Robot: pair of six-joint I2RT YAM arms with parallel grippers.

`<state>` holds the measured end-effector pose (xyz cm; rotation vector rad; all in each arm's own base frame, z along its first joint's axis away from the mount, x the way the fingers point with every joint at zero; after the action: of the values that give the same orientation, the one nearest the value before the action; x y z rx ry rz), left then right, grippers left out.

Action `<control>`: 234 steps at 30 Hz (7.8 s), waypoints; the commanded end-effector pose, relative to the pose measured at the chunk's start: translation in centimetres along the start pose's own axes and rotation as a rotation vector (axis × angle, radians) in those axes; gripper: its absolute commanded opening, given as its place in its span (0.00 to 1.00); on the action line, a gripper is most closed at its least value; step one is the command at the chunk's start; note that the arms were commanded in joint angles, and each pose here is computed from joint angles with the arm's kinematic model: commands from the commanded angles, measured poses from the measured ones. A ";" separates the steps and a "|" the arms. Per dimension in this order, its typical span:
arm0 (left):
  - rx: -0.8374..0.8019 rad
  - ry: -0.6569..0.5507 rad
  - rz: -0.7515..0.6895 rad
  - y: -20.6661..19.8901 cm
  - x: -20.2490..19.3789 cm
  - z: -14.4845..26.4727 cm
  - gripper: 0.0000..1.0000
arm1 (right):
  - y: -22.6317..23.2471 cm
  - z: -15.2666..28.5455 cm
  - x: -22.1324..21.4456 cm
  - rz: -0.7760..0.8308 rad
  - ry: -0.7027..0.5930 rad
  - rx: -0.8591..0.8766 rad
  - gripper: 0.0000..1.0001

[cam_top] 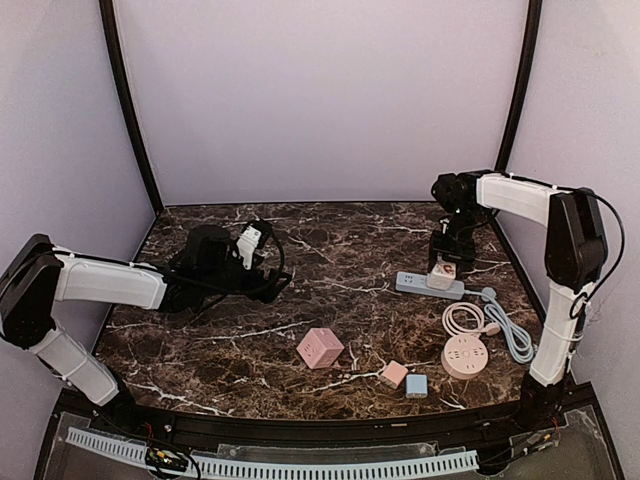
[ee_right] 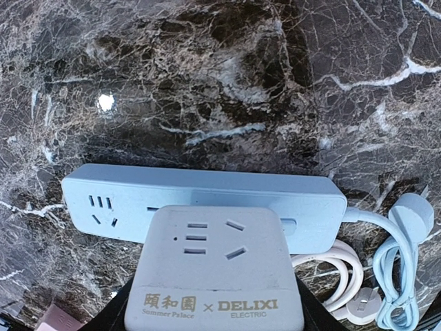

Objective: Insert the plug

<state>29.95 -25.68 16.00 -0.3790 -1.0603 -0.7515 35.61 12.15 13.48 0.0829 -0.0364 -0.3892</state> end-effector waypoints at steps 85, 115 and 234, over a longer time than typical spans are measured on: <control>0.004 0.019 -0.010 0.0 -0.5 0.2 0.95 | 4.6 -7.0 -3.7 0.321 0.002 -0.305 0.00; -0.006 -0.007 -0.006 -0.2 0.1 1.1 0.95 | 6.4 -0.8 -3.0 0.299 -0.124 -0.137 0.99; -0.242 -0.016 -0.306 -15.3 -4.3 1.7 0.45 | 5.5 11.1 -10.5 0.542 -0.463 0.588 0.99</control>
<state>16.67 -32.75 8.94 -0.3890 -0.9521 -1.1220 27.48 18.93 23.41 0.4646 -0.6105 0.0976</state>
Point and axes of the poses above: each gripper's point midway between its finger pads, its own z axis back along the fingers, its own y axis along the line the jaws close on, x = y × z, the point moved 5 cm from there along z, back along the fingers, and after that the axes turned 9 degrees about -z, right-handed, at the moved point
